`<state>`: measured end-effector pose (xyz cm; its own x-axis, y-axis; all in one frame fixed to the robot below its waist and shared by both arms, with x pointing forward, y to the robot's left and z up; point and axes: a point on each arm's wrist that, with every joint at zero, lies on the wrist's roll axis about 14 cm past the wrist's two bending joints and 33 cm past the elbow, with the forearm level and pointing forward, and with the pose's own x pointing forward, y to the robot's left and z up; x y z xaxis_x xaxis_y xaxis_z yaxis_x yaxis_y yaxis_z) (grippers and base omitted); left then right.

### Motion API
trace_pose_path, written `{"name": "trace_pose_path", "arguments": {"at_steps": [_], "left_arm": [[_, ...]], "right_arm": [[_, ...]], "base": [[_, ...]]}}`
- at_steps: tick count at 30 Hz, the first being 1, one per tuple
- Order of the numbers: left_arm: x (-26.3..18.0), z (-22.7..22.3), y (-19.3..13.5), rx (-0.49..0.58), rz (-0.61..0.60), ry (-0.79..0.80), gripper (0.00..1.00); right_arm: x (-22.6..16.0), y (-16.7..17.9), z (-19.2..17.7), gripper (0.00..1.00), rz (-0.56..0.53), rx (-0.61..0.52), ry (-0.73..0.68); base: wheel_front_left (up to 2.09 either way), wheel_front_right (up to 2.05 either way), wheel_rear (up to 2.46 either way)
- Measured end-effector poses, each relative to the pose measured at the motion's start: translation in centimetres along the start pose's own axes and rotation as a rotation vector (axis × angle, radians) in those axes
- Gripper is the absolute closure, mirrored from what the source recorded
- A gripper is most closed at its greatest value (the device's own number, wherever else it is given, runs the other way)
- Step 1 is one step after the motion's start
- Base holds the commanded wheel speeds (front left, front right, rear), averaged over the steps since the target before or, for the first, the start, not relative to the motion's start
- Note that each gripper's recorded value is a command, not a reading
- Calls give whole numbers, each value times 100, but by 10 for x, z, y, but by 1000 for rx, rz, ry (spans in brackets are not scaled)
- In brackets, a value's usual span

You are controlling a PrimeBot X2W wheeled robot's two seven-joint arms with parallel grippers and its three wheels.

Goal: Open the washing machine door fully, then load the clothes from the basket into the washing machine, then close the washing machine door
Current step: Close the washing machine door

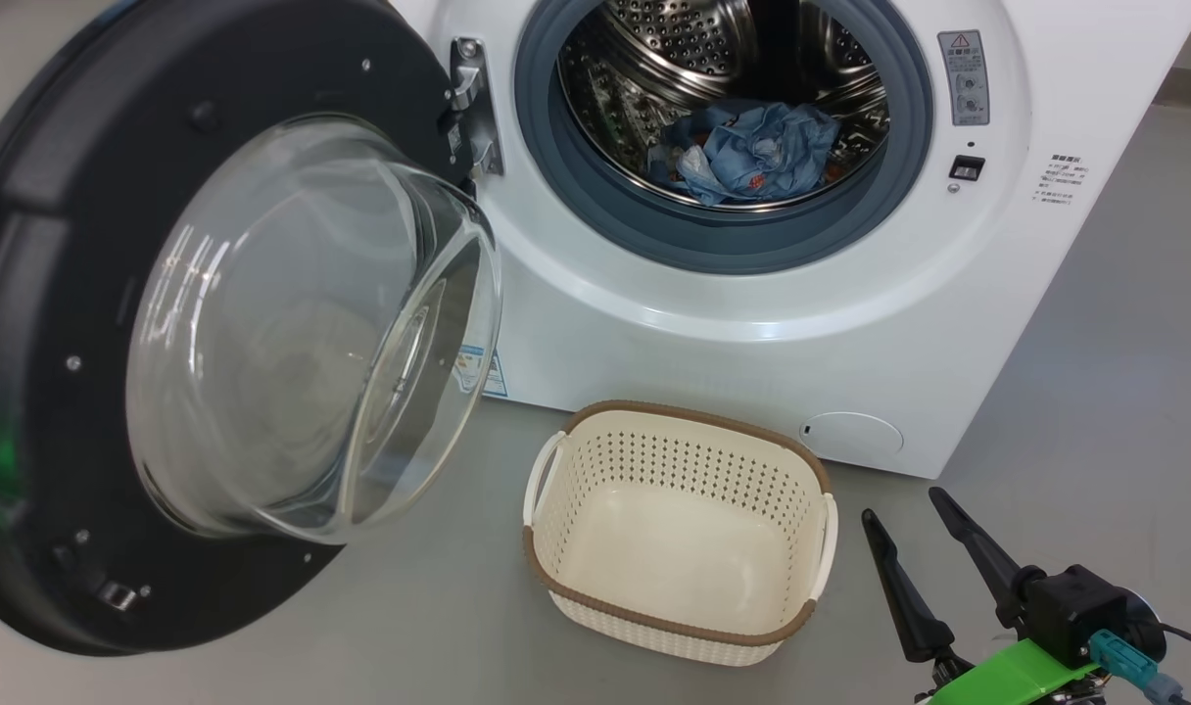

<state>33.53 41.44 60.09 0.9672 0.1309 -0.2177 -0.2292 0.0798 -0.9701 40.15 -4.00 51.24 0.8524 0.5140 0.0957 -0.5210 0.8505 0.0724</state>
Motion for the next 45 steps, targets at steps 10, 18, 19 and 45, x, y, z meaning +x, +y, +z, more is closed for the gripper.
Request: {"name": "trace_pose_path", "arguments": {"at_steps": [10, 18, 19, 45], "left_arm": [[2, -34, -1, 49, 17, 126, 100], [4, -50, -2, 75, 31, 178, 100], [5, -53, -4, 79, 29, 187, 100], [3, -120, -30, 97, -55, 410, 100]], "right_arm": [[-5, -9, 4, 0, -36, 0, -12], [-21, -23, 2, 0, -92, 1, -4], [-23, -25, 2, 0, -99, 1, -2], [-33, -33, 8, 0, -139, -6, -19]], "base": [[0, 0, 0], [0, 0, 0], [0, 0, 0], [0, 0, 0]]}}
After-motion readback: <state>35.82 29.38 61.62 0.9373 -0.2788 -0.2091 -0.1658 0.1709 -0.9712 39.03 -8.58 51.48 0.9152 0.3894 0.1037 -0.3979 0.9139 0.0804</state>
